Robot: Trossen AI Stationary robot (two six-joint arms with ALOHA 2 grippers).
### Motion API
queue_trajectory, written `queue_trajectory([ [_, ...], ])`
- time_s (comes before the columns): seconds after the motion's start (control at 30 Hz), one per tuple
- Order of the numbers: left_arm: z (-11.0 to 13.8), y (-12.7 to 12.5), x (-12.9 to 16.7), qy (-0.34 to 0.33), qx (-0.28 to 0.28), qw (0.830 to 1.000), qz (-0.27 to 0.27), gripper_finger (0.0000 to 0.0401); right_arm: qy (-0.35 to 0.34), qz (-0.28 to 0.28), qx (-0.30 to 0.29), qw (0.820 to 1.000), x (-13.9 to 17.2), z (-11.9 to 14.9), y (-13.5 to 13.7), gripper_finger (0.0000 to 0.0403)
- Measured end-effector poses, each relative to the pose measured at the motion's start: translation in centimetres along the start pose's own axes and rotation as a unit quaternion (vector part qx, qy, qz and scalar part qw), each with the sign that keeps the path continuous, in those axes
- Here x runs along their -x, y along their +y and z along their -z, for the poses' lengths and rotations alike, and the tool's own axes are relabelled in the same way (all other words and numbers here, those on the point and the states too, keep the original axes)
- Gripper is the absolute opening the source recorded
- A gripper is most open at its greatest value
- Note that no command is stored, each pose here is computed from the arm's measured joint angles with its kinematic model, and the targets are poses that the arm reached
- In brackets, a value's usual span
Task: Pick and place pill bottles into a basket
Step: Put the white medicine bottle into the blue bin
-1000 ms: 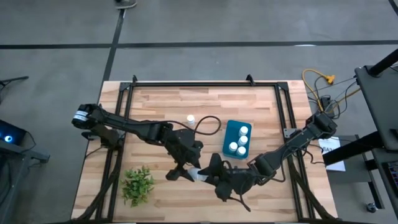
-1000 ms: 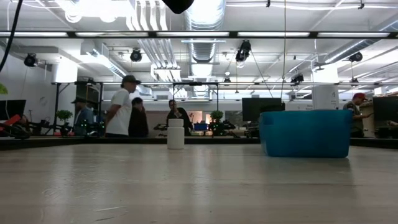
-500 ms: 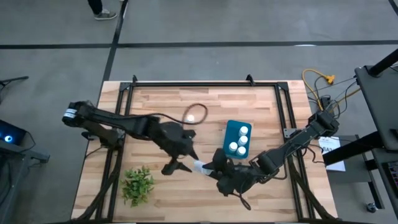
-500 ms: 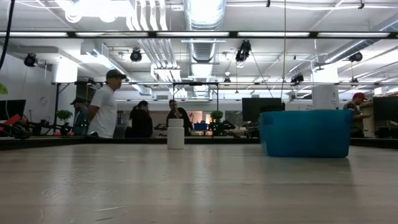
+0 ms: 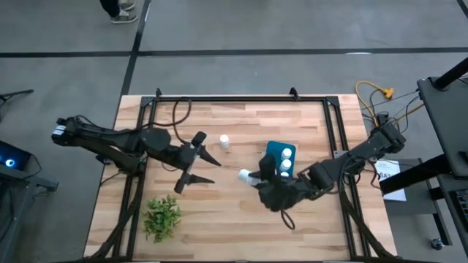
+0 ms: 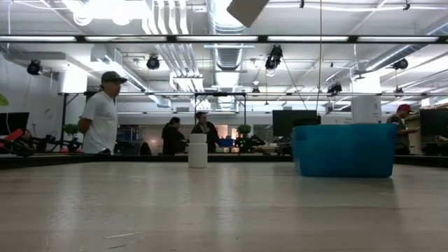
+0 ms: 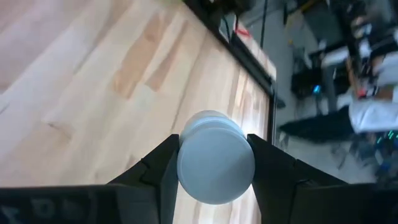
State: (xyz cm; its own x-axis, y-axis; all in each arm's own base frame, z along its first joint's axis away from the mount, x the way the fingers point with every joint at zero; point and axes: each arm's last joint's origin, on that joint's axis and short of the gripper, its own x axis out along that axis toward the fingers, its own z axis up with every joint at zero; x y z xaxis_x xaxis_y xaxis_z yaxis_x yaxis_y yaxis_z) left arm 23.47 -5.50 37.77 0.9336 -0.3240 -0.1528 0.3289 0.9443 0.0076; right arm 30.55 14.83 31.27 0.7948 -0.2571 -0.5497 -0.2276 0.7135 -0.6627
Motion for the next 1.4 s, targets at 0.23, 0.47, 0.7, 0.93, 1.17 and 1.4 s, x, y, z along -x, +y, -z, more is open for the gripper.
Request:
queue_trajectory([
  [0.23,3.2,-0.2,0.8,-0.079,-0.013,0.997,-0.003,0.0238,0.064,-0.040,-0.075,0.994,-0.1,2.6,-2.6,0.0146],
  [0.47,5.6,-0.3,1.0,-0.104,-0.015,0.994,-0.004,0.0238,0.133,-0.085,-0.136,0.978,-0.7,5.1,-4.4,0.0146],
  [0.7,6.2,-0.3,0.9,-0.103,0.009,0.995,-0.001,0.0238,0.207,-0.110,-0.182,0.955,-1.2,7.4,-5.6,0.0146],
  [0.93,6.4,-0.3,0.7,-0.096,0.011,0.995,0.000,0.0238,0.233,-0.156,-0.228,0.932,-2.1,9.2,-7.1,0.0146],
  [1.17,6.5,-0.3,0.6,-0.095,0.011,0.995,0.000,0.0238,0.259,-0.179,-0.245,0.917,-3.3,11.3,-7.3,0.0146],
  [1.4,6.5,-0.2,0.6,-0.095,0.011,0.995,-0.001,0.0238,0.271,-0.180,-0.249,0.912,-4.9,13.4,-6.0,0.0146],
])
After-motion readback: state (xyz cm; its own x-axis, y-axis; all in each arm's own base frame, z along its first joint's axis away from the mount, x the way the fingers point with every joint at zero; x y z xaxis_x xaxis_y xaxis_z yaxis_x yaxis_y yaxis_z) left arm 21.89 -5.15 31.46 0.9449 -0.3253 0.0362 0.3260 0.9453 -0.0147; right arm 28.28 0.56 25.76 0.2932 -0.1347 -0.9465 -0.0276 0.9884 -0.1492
